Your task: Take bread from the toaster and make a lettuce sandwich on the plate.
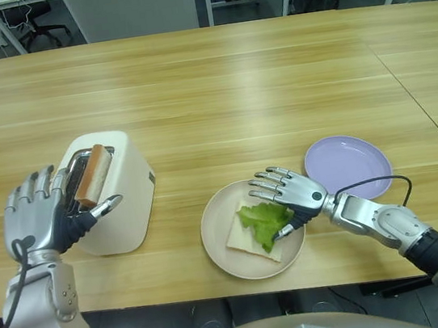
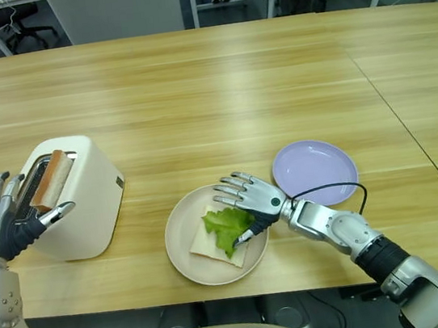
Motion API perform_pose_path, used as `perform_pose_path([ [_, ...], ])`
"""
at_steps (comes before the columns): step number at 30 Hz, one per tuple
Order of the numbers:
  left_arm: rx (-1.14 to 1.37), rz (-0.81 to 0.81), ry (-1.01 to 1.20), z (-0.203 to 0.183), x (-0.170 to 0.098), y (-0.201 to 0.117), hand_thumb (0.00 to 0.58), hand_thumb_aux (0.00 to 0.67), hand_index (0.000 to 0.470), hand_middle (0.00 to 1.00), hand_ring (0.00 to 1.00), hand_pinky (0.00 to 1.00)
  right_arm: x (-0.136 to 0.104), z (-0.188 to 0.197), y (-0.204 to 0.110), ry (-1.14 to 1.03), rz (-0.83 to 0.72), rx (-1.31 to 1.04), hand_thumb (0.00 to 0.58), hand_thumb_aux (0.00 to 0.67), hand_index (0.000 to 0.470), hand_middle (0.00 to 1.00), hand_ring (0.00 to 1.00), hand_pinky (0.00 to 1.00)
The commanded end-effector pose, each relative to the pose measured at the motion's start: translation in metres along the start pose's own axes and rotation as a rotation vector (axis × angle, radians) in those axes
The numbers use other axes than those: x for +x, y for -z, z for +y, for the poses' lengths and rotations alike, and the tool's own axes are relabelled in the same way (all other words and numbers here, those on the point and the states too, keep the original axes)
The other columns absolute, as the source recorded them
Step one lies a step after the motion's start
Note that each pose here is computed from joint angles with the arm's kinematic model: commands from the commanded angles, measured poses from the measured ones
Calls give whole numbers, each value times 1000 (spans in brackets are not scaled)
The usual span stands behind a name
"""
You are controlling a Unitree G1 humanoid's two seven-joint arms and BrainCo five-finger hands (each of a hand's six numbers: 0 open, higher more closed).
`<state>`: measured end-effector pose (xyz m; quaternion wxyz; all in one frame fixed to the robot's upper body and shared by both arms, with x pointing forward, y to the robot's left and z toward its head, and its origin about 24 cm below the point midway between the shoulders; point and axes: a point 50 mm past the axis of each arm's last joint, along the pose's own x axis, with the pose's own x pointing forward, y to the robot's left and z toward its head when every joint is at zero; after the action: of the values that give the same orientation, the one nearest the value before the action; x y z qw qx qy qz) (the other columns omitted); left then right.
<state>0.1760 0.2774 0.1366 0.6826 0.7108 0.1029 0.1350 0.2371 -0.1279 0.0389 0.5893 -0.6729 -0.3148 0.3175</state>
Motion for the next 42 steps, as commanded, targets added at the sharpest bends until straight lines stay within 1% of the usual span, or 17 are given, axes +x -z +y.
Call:
perform_pose_path([
  [1,-6,0,83,-17,9,-3,0,0,0,0,0,0,-4,-22,4,66,30,75,0,0,0,0,0,0],
  [5,-32,0,106,-24,16,-6,0,0,0,0,0,0,-11,-38,7,118,57,120,0,0,0,0,0,0],
  [6,-41,-7,103,-24,18,-8,310,213,146,0,0,0,-14,-41,7,129,66,126,0,0,0,0,0,0],
  [7,-47,-14,99,-24,20,-10,578,631,433,0,0,0,-16,-44,7,138,76,136,0,0,0,0,0,0],
  [8,-51,-19,97,-24,22,-11,580,670,460,0,0,0,-19,-46,7,146,85,148,0,0,0,0,0,0],
  [11,-67,-23,84,-24,25,-12,580,670,460,0,0,0,-25,-49,4,165,96,179,0,0,0,0,0,0],
  [16,-138,-45,-31,-4,27,-14,580,670,460,0,0,0,-38,-49,13,156,164,200,0,0,0,0,0,0],
  [17,-152,-50,-52,-1,27,-14,580,670,460,39,39,39,-41,-48,15,144,177,195,0,0,0,0,0,0],
  [18,-167,-57,-74,3,27,-14,580,670,460,200,200,200,-45,-45,18,126,192,193,0,0,0,0,0,0],
  [19,-188,-63,-95,6,27,-14,580,670,460,659,659,659,-48,-42,19,100,198,191,0,0,0,0,0,0],
  [20,-203,-70,-119,10,27,-14,580,670,460,969,969,969,-51,-39,20,78,203,193,0,0,0,0,0,0],
  [22,-233,-83,-158,17,27,-14,580,670,460,1000,1000,1000,-55,-36,20,49,205,193,0,0,0,0,0,0],
  [25,-268,-114,-232,30,26,-16,580,670,460,1000,1000,1000,-61,-36,21,62,226,211,0,0,0,0,0,0],
  [33,-302,-235,-424,77,8,-27,580,670,460,1000,1000,1000,-68,-54,24,225,263,239,0,0,0,0,0,0],
  [38,-381,-315,-443,92,-8,-39,580,670,460,1000,1000,1000,-68,-63,18,291,219,215,0,0,0,0,0,0],
  [40,-374,-311,-410,89,-11,-39,580,670,460,1000,1000,1000,-69,-62,16,278,205,207,0,0,0,0,0,0],
  [42,-317,-261,-317,74,-8,-34,580,670,460,1000,1000,1000,-69,-60,13,270,201,211,0,0,0,0,0,0],
])
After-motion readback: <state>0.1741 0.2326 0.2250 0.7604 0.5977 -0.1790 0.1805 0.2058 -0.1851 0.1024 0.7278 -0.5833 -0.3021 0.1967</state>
